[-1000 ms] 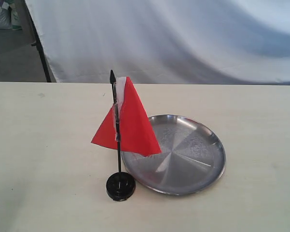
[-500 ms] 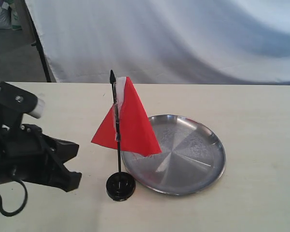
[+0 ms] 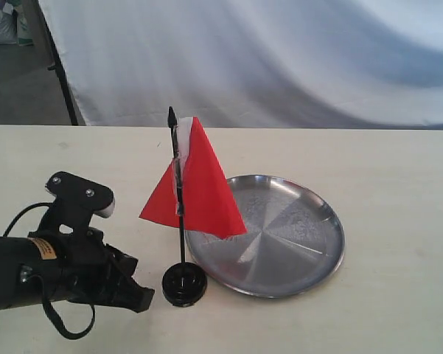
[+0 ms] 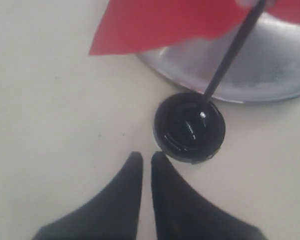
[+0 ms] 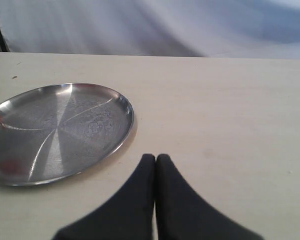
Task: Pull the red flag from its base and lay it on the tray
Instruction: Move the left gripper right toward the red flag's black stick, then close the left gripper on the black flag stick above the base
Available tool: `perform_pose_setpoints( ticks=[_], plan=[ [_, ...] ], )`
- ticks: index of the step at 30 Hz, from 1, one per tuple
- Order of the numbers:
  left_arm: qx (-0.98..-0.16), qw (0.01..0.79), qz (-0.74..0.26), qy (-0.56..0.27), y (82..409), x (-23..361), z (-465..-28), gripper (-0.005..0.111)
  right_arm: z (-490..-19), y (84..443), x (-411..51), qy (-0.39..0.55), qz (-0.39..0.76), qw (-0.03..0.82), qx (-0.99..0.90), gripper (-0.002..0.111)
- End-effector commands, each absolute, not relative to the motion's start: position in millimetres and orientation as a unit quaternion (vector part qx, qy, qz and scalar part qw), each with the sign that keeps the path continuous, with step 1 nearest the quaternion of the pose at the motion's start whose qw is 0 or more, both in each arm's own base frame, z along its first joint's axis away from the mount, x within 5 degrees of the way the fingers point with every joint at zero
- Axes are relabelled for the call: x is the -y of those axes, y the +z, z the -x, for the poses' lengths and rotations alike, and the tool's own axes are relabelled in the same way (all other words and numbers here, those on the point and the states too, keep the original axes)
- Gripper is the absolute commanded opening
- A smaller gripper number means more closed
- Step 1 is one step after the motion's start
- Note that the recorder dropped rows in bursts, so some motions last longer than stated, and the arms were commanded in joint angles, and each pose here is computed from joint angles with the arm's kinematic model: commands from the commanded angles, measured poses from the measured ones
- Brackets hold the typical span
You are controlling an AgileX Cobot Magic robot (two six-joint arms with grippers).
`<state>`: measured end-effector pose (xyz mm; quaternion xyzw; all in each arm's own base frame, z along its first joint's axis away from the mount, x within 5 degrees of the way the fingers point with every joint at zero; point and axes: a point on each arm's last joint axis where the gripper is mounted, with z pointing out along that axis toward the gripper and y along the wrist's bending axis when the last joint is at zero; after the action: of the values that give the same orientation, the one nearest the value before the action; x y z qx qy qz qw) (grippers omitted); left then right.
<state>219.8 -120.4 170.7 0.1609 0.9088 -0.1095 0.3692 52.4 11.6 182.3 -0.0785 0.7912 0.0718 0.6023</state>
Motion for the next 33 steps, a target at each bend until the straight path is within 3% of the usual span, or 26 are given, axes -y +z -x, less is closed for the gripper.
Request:
perform_pose_setpoints(
  ticks=[1,4,6,18,30,33],
  plan=[
    [-0.915,0.359,-0.151,-0.106,161,123,-224,0.028,-52,182,-11,0.067,0.079,0.605,-0.789,0.000],
    [-0.915,0.362,-0.145,-0.107,160,125,-227,0.048,-52,182,-11,0.067,0.079,0.605,-0.789,0.000],
    [-0.914,0.362,-0.142,-0.112,163,127,-230,0.053,-52,182,-11,0.067,0.079,0.605,-0.789,0.000],
    [-0.875,0.420,-0.190,-0.147,185,169,-229,0.054,-52,182,-11,0.067,0.079,0.605,-0.789,0.000],
    [-0.888,0.400,-0.177,-0.140,158,194,-263,0.053,-52,182,-11,0.067,0.079,0.605,-0.789,0.000],
    [-0.889,0.399,-0.177,-0.137,154,196,-266,0.043,-52,182,-11,0.067,0.079,0.605,-0.789,0.000]
  ],
)
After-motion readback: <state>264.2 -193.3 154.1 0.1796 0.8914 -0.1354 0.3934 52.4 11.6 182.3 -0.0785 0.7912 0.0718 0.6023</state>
